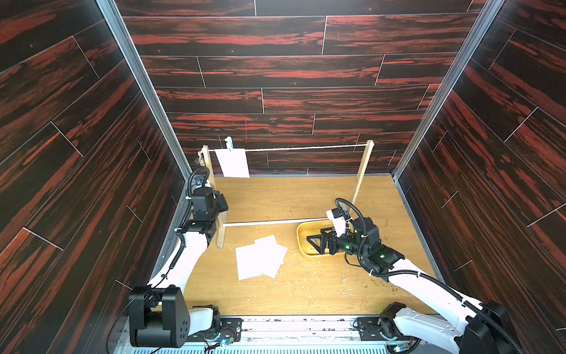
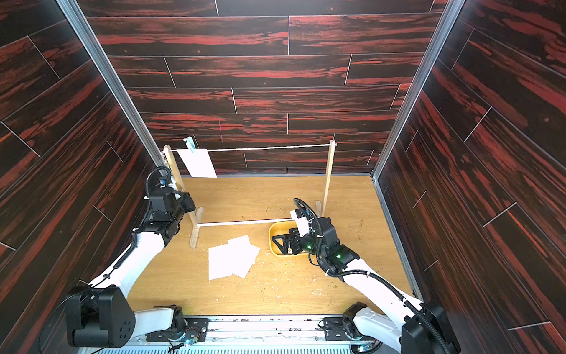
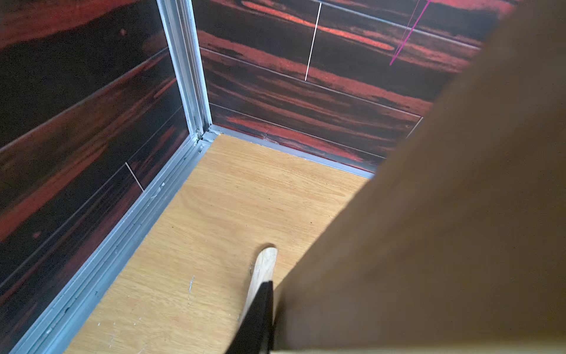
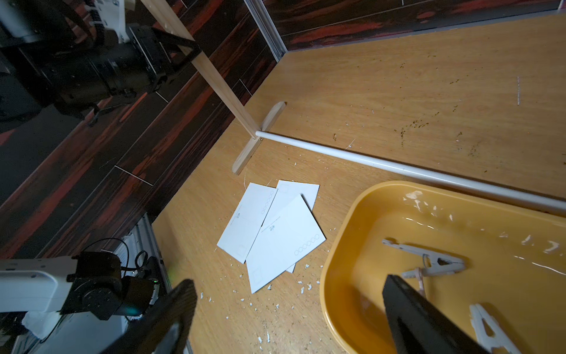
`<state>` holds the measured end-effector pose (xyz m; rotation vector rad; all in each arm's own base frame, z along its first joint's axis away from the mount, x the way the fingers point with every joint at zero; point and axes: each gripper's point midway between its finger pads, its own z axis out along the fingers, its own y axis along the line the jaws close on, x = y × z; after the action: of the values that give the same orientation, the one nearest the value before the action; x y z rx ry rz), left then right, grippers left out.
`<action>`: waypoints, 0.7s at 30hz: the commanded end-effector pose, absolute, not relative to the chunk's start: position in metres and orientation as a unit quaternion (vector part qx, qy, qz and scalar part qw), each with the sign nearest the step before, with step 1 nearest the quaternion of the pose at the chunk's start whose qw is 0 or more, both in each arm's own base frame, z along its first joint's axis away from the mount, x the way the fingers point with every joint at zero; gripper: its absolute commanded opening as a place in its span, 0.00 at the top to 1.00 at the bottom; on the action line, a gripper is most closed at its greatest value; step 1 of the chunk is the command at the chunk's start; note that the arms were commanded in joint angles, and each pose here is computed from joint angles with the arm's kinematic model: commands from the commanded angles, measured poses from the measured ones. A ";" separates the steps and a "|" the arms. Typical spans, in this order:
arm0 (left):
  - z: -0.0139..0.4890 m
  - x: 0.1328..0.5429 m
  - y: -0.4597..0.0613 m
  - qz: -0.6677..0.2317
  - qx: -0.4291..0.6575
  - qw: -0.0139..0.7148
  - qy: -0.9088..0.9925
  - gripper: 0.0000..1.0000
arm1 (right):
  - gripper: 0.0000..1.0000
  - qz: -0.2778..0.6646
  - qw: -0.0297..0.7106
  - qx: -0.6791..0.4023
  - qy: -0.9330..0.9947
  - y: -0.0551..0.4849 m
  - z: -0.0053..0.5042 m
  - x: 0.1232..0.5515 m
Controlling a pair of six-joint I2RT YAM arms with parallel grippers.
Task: Remove the postcards from the strings
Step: Move the clothesline to the center of the board.
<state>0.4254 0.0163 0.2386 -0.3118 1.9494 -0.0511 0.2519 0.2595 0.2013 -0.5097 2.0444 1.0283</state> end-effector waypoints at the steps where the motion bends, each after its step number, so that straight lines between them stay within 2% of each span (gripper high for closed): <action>1: 0.253 0.431 0.011 -0.023 -0.098 0.564 0.820 0.78 | 0.01 0.415 0.392 -0.205 0.795 0.265 0.210 0.252; 3: 0.253 0.433 0.003 -0.035 -0.074 0.563 0.822 0.88 | 0.01 0.413 0.393 -0.206 0.795 0.265 0.210 0.252; 7: 0.252 0.435 -0.011 -0.064 -0.049 0.558 0.826 0.93 | 0.01 0.410 0.397 -0.206 0.795 0.264 0.211 0.252; 8: 0.253 0.436 -0.013 -0.070 -0.047 0.559 0.825 0.97 | 0.02 0.409 0.398 -0.205 0.796 0.264 0.211 0.253; 21: 0.250 0.440 -0.070 -0.117 -0.007 0.553 0.825 1.00 | 0.01 0.398 0.406 -0.201 0.797 0.258 0.215 0.252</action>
<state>0.4379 -0.0505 0.2379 -0.0590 1.9746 -0.2127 0.2540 0.2577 0.2008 -0.5012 2.0442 1.0064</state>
